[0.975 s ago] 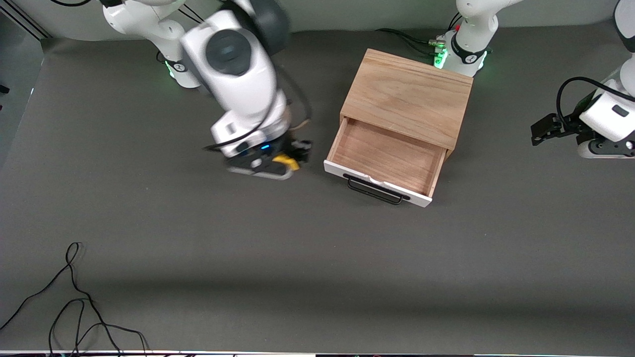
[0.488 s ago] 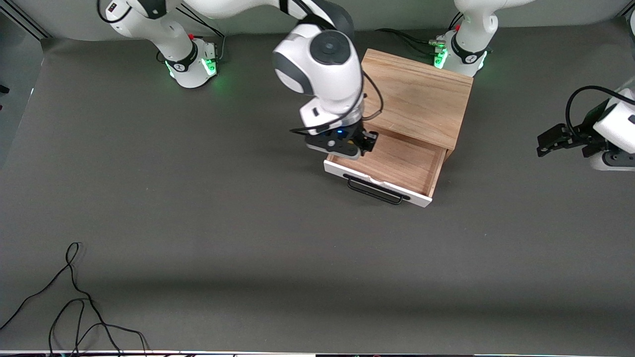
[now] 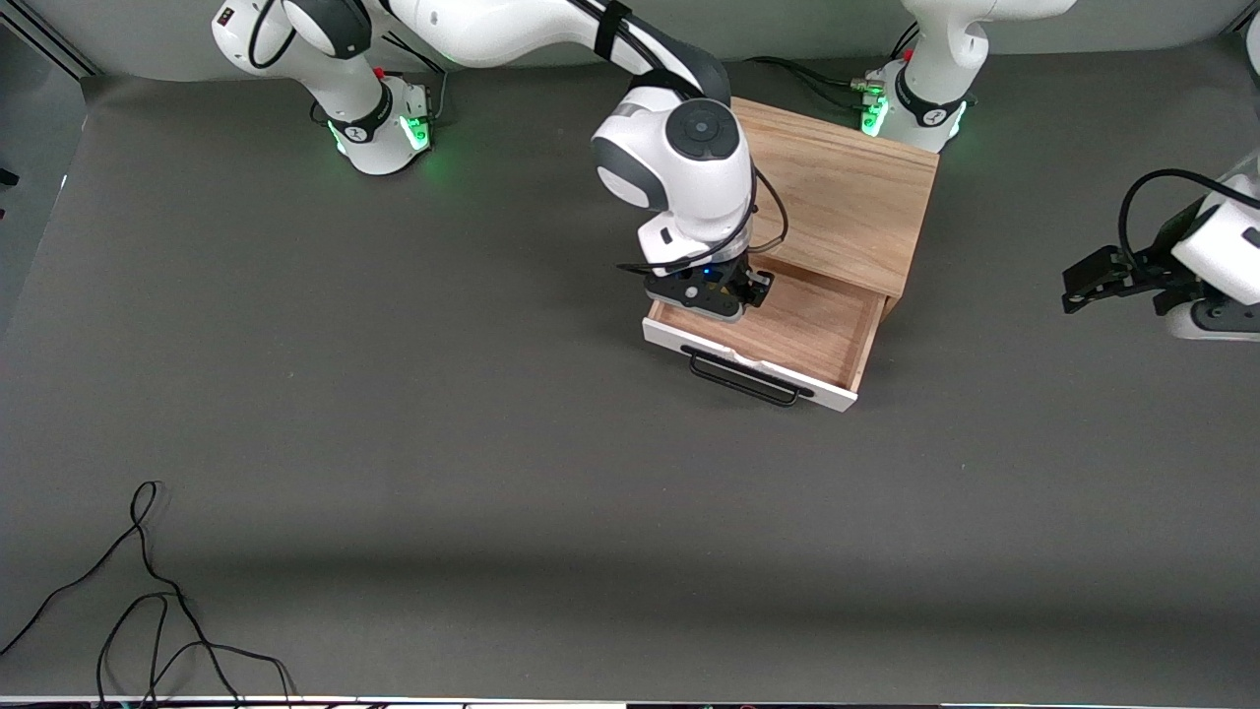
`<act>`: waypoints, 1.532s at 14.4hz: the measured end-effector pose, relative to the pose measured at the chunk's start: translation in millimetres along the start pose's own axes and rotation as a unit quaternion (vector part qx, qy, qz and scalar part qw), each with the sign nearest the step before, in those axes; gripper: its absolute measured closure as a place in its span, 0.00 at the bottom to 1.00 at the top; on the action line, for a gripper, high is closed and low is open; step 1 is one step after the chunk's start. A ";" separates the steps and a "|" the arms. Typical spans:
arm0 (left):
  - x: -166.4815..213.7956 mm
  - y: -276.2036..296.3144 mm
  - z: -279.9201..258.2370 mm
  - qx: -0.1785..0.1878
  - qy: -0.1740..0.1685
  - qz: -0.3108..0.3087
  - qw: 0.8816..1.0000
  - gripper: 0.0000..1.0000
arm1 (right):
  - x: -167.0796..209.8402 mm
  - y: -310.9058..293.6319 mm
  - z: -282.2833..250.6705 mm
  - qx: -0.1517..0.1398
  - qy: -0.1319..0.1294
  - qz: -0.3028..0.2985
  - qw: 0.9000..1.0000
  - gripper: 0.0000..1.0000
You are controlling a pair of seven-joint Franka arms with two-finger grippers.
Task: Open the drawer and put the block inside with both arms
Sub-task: 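Carry the yellow cube with the right gripper over the open drawer, then lower the cube into the drawer and open the right gripper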
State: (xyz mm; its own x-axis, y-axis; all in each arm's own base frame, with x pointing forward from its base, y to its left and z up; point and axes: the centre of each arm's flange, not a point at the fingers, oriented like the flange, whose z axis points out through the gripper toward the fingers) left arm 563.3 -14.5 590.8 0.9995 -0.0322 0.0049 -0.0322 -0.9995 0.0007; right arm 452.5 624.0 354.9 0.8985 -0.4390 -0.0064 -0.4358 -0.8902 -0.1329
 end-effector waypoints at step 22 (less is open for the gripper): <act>-26.8 4.4 -17.9 -0.001 -0.040 0.004 0.999 0.00 | -11.4 -7.6 57.9 0.014 0.019 0.006 1.000 0.08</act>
State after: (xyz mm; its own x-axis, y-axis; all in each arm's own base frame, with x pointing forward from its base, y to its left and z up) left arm 536.3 -18.0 608.5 0.9963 -0.0410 -0.0750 -0.0409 -0.9992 0.0023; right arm 448.5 642.8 298.6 0.8907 -0.4537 0.0294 -0.4438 -0.8817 -0.1602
